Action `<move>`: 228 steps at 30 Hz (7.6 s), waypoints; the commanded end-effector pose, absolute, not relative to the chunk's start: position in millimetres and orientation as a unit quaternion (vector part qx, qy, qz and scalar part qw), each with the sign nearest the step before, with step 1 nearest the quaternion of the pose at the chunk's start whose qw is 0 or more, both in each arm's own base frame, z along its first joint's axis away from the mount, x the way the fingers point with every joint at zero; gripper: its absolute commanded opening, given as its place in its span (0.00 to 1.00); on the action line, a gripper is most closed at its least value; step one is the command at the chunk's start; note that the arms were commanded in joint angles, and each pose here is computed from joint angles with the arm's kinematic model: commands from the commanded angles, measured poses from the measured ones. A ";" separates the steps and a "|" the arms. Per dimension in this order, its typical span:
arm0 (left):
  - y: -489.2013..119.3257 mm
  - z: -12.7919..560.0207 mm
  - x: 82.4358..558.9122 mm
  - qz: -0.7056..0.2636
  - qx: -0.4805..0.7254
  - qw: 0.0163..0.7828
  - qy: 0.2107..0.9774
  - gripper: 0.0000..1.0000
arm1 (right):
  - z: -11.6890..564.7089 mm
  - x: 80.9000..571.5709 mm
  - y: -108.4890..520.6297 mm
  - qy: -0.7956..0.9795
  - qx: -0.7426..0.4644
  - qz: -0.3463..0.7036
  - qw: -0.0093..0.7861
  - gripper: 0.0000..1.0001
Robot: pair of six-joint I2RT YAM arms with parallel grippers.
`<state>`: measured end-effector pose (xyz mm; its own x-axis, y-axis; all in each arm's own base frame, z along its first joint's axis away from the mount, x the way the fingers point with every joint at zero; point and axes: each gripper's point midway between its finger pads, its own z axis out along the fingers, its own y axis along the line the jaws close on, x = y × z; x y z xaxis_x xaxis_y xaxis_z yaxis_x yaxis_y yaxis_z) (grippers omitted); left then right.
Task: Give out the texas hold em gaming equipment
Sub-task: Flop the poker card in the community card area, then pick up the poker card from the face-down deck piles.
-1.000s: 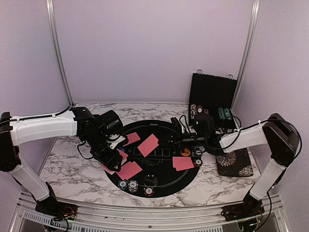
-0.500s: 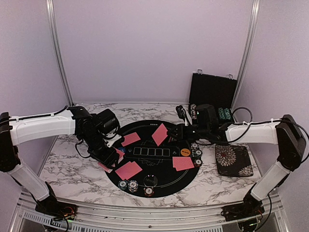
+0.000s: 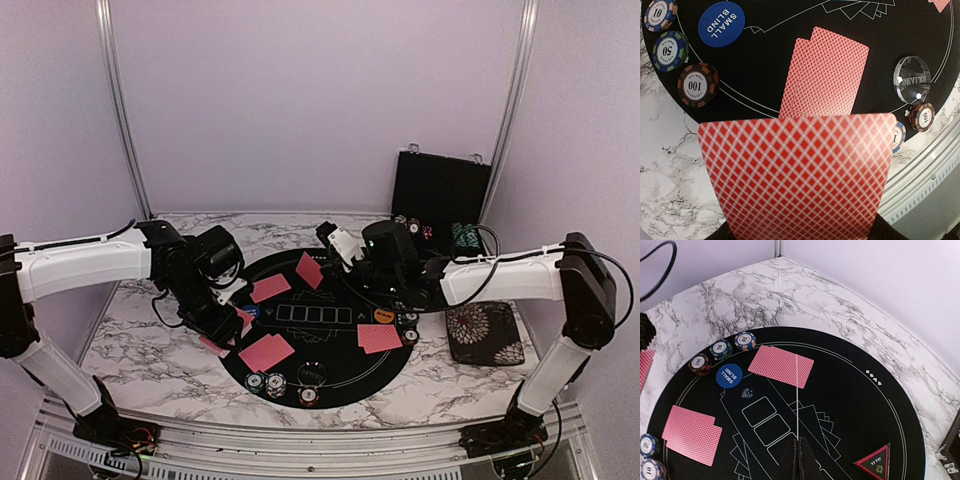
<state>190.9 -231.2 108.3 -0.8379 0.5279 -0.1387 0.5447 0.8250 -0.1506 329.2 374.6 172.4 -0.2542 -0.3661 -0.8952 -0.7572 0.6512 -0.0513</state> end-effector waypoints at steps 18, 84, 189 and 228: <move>-224.0 117.7 188.5 -0.098 0.269 0.054 0.957 0.51 | 128.6 311.0 446.5 0.648 -0.531 0.037 0.544 0.00; -226.7 114.0 188.0 -0.101 0.275 0.046 0.955 0.51 | 126.7 280.7 427.2 0.756 -0.418 0.213 0.456 0.41; -264.0 120.7 183.8 -0.081 0.335 0.040 0.938 0.51 | 145.1 209.4 511.0 0.708 -0.167 0.685 -0.033 0.48; -261.0 122.1 182.8 -0.079 0.334 0.044 0.938 0.51 | 133.2 214.4 512.6 0.741 -0.175 0.648 -0.009 0.36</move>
